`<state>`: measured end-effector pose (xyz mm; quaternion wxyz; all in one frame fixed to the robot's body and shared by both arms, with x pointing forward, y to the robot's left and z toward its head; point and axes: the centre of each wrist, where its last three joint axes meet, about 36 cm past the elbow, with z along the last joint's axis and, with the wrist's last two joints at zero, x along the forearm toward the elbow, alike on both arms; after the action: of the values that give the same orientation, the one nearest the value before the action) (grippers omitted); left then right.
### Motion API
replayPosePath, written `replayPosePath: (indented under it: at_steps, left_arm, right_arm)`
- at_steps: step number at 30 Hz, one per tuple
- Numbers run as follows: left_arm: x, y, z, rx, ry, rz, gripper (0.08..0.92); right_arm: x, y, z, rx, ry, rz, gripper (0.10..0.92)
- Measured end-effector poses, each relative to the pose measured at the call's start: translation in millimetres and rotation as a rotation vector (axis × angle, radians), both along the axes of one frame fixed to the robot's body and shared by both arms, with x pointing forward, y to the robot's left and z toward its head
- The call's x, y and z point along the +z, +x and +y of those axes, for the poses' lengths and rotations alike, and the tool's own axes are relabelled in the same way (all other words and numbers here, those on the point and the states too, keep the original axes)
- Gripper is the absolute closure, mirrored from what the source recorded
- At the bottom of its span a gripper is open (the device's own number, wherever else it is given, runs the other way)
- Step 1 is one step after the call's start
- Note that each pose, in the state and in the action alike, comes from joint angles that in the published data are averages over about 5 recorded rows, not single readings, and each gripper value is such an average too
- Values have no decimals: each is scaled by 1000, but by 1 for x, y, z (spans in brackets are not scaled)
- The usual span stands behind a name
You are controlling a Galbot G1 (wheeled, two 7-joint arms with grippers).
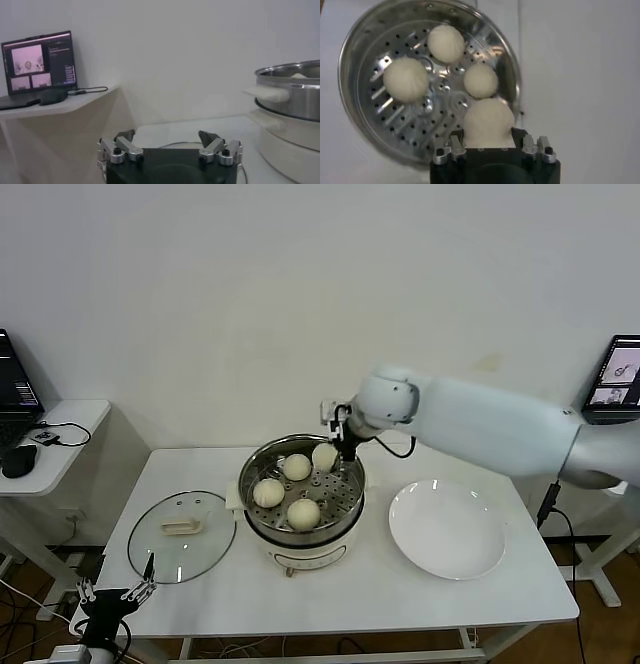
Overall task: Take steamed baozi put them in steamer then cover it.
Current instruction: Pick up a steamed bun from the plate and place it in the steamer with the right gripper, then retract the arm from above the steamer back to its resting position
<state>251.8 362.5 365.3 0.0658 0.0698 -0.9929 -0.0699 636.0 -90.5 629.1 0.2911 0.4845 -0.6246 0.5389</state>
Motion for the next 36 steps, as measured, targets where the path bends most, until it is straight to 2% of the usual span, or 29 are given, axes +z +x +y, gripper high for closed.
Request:
replayPosePath:
  at_steps: [19, 22, 29, 36]
  left_arm:
    - [-2, 1, 0, 0, -2, 0, 177]
    - [-3, 0, 0, 2, -2, 1, 177]
    - [-2, 1, 1, 2, 0, 0, 177]
    - [-3, 3, 3, 3, 2, -3, 177]
  right_arm:
    - [-52, -6, 16, -46, -43, 38, 411]
    - [-55, -6, 16, -51, -46, 35, 379]
    - [-50, -7, 13, -56, -30, 19, 216]
    - [-27, -12, -4, -66, 37, -13, 200]
